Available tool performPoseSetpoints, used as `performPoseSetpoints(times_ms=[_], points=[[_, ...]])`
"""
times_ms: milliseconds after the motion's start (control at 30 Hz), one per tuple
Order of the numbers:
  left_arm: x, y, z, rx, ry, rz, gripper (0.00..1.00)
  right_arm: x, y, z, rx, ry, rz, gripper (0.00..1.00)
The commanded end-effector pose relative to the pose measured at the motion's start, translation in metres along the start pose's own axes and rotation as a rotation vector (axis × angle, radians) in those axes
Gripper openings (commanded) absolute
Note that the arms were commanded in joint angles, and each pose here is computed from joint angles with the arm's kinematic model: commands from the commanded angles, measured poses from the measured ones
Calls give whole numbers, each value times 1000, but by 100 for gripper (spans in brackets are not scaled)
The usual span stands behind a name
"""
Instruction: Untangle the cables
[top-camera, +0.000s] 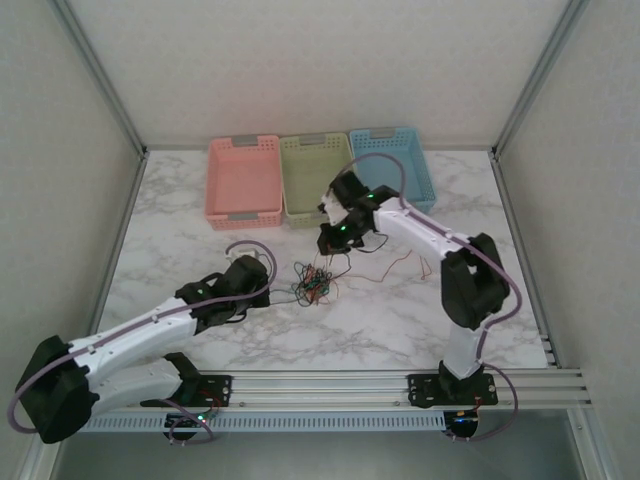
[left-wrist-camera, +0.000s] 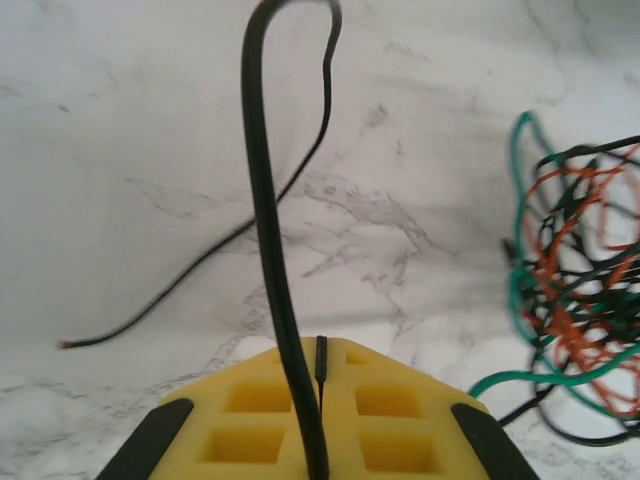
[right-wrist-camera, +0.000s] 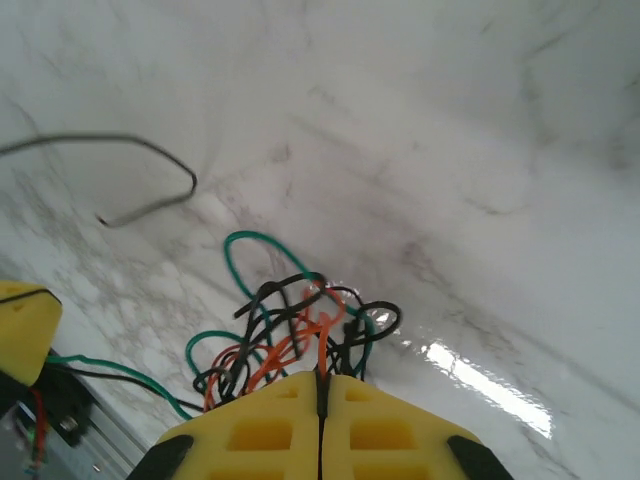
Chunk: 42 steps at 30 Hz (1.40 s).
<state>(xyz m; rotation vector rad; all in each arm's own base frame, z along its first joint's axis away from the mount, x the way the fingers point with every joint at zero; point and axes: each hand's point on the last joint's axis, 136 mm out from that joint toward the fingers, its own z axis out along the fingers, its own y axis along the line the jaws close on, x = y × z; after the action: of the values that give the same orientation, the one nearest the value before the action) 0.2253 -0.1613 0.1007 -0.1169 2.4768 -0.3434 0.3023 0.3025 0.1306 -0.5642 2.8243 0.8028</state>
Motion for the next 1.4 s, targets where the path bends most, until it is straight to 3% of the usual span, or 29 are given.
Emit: performPoseSetpoints(times_ms=[0, 367, 700, 867, 1100, 1367], points=[[-14, 35, -23, -117, -99, -60, 0, -23, -23, -47, -13, -172, 99, 0], [-50, 81, -110, -158, -330, -219, 0, -14, -174, -139, 133, -499, 542, 0], [-77, 87, -163, -137, -438, -219, 0, 19, -261, -174, 382, -586, 753, 0], [-85, 77, -168, -109, -443, -188, 0, 9, -246, -168, 260, -601, 727, 0], [-73, 25, -130, 69, -289, -129, 0, -14, -187, -173, 75, -605, 580, 0], [-76, -10, -122, 168, -225, -65, 0, -2, -155, -160, 53, -553, 496, 0]])
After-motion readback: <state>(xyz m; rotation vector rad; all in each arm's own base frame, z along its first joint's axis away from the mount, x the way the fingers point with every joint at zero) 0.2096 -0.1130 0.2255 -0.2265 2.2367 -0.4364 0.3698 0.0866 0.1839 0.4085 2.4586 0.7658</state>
